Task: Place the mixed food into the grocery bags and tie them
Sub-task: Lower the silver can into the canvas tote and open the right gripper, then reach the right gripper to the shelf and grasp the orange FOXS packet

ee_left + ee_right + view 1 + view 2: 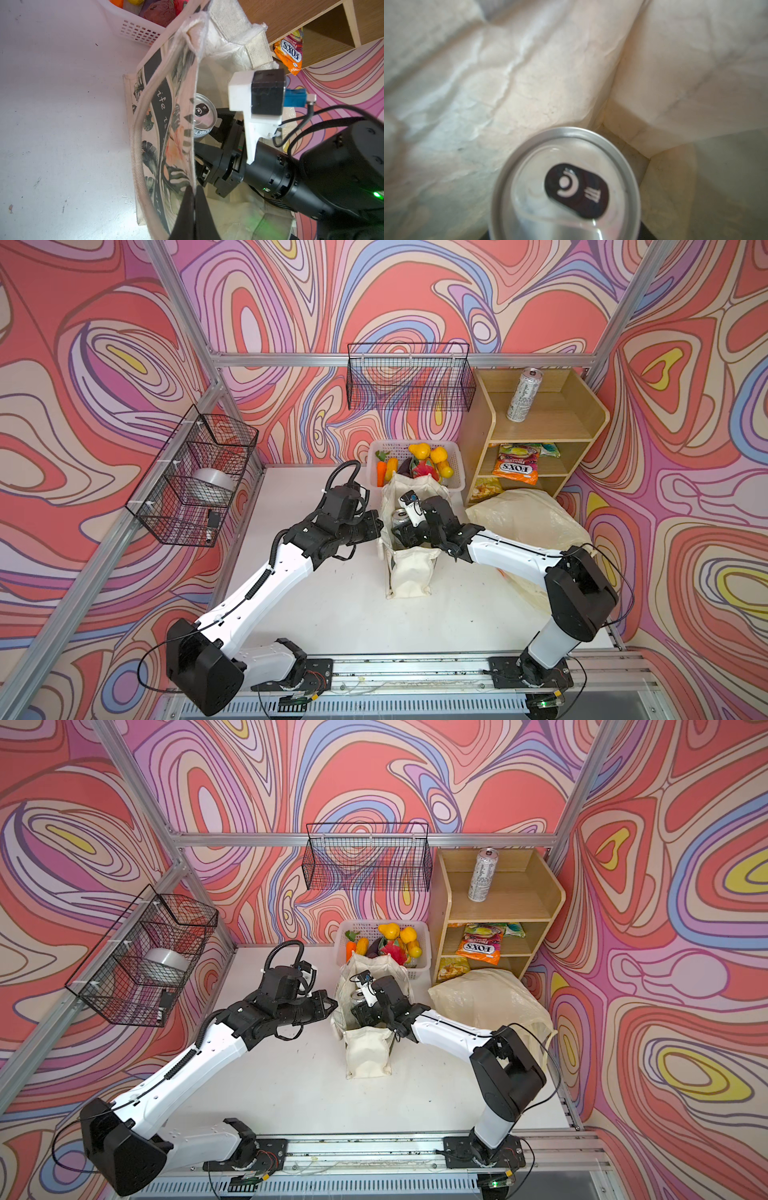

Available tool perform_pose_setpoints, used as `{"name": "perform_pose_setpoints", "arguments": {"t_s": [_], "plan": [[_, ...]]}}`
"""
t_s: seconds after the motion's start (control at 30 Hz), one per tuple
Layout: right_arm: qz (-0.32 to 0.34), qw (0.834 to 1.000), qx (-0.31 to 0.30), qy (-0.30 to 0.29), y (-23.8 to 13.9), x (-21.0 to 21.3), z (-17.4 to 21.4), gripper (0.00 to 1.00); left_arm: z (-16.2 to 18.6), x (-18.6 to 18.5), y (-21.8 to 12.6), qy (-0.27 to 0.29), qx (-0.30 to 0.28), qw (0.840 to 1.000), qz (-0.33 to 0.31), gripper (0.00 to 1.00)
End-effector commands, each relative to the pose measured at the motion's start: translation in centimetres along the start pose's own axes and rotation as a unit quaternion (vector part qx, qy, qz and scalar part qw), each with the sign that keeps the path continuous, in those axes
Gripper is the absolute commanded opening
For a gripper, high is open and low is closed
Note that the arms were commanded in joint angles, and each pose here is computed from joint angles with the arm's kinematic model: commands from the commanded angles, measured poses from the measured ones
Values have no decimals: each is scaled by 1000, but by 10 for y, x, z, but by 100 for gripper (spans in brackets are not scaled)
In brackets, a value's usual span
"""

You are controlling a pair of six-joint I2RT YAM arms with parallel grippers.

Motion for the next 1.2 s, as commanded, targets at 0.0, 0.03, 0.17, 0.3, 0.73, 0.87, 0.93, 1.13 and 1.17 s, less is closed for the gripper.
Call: {"name": "perform_pose_setpoints", "arguments": {"t_s": [0.0, 0.03, 0.17, 0.3, 0.73, 0.87, 0.93, 1.13, 1.17], "plan": [[-2, 999, -44, -1, 1, 2, -23, 70, 4, 6, 0, -4, 5, 1000, -15, 0], [-4, 999, -38, 0, 0, 3, -24, 74, 5, 6, 0, -4, 6, 1000, -15, 0], [-12, 1000, -23, -6, -9, 7, -37, 83, 4, 5, 0, -4, 4, 1000, -12, 0], [-23, 999, -28, -6, -32, 13, -62, 82, 3, 4, 1, -4, 4, 1000, -11, 0], [104, 949, -140, 262, -193, -147, -124, 70, 5, 3, 5, -1, 7, 1000, -1, 0], [169, 890, -156, 395, -223, -219, -69, 68, 4, 2, 4, 1, 3, 1000, 4, 0], [198, 863, -160, 437, -231, -244, -44, 69, 4, 1, 3, -1, 2, 1000, 9, 0], [272, 805, -153, 505, -237, -304, 6, 81, 5, -2, 7, -1, 7, 1000, 21, 0], [275, 799, -155, 512, -235, -312, 10, 82, 5, -2, 8, -2, 9, 1000, 22, 0]]}}
Point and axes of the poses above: each gripper's point midway between its finger pads, its own y axis out along the fingers, its own x axis along the line the jaws close on, z = x × y, the point moved 4 cm from there along -y, back along the fingers, and after that the axes turned 4 degrees about -y, right-handed, at the moved point
